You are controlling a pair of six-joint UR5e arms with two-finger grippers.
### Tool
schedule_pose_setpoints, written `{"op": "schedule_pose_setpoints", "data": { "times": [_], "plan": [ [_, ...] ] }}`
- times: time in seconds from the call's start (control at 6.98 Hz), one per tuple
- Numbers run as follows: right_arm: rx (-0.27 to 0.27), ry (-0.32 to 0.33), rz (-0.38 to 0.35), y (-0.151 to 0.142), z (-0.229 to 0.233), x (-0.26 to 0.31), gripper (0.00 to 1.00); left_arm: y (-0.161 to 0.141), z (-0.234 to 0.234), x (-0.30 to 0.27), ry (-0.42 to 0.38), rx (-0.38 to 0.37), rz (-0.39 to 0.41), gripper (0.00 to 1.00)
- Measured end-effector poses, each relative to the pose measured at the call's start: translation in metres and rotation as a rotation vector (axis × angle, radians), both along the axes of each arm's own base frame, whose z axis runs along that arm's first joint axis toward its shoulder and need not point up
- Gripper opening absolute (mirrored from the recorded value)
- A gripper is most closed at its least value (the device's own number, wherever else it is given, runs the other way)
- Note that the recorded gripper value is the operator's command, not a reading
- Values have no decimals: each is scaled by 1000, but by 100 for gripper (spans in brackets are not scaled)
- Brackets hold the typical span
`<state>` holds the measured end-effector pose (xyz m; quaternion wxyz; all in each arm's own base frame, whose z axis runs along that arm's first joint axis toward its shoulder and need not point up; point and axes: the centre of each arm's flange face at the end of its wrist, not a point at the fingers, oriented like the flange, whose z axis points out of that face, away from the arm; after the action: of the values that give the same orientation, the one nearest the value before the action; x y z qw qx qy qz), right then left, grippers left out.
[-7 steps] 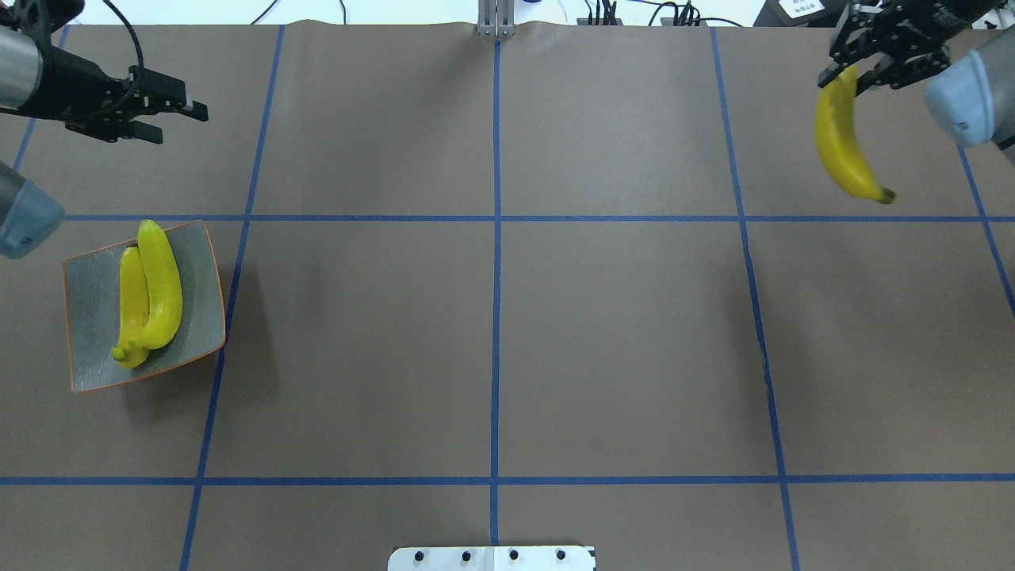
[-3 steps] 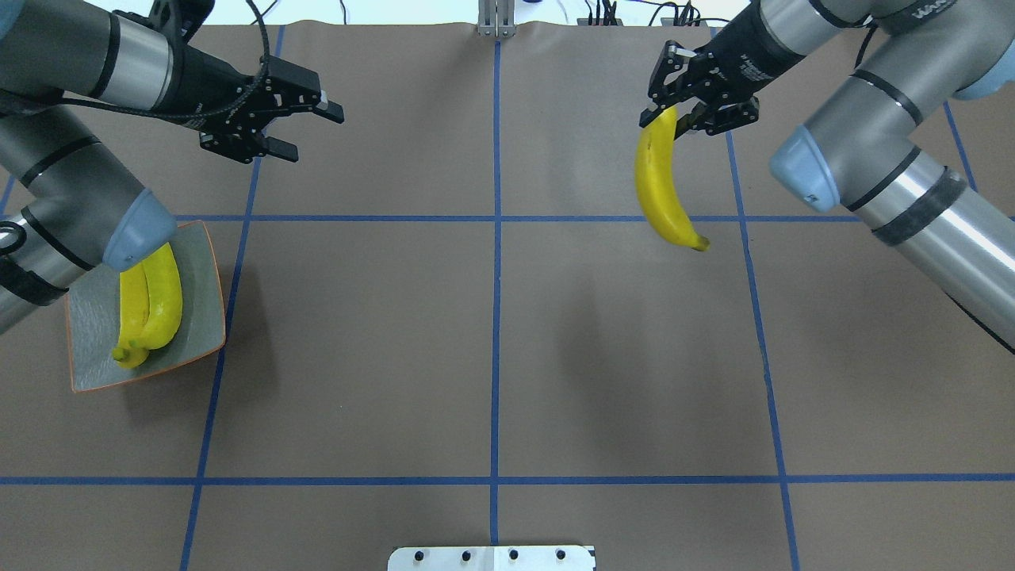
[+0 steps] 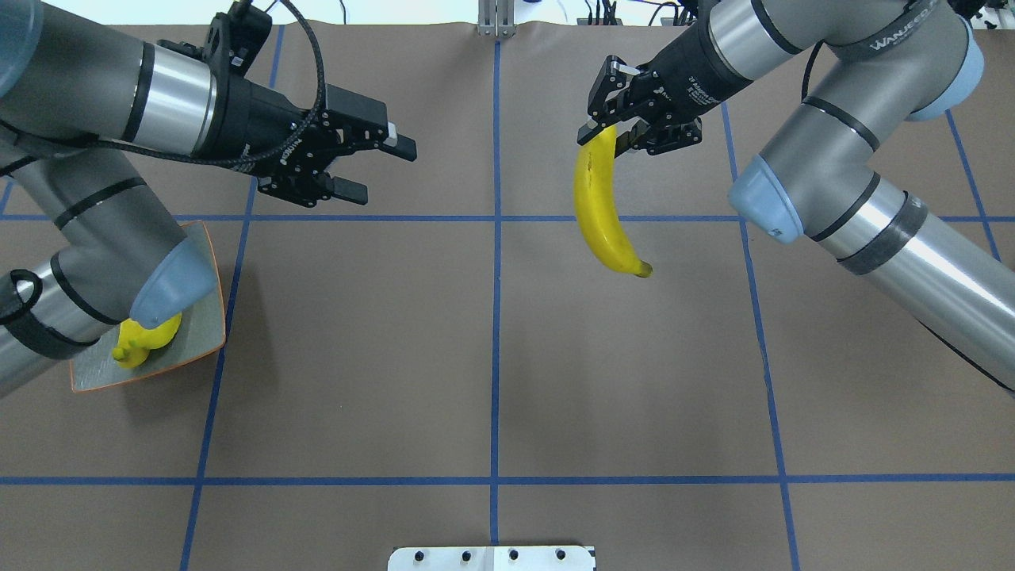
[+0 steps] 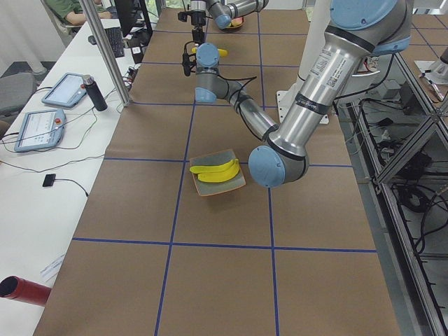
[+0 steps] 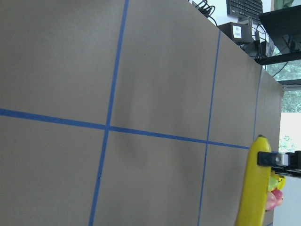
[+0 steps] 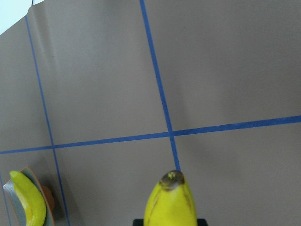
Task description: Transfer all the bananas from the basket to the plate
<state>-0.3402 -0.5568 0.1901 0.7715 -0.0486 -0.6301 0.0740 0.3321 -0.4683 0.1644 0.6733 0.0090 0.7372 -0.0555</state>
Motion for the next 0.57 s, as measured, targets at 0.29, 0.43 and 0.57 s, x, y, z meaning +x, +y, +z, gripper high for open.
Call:
{"op": "schedule_pose_setpoints", "data": {
  "times": [0.29, 0.43, 0.57],
  "plan": [
    [3, -41, -11, 23, -23, -2, 0, 38, -32, 19, 88, 73, 38, 100],
    [2, -54, -20, 32, -31, -4, 0, 52, -45, 38, 119, 85, 33, 100],
    [-1, -60, -26, 38, -35, -8, 0, 65, -55, 60, 141, 83, 16, 100]
  ]
}}
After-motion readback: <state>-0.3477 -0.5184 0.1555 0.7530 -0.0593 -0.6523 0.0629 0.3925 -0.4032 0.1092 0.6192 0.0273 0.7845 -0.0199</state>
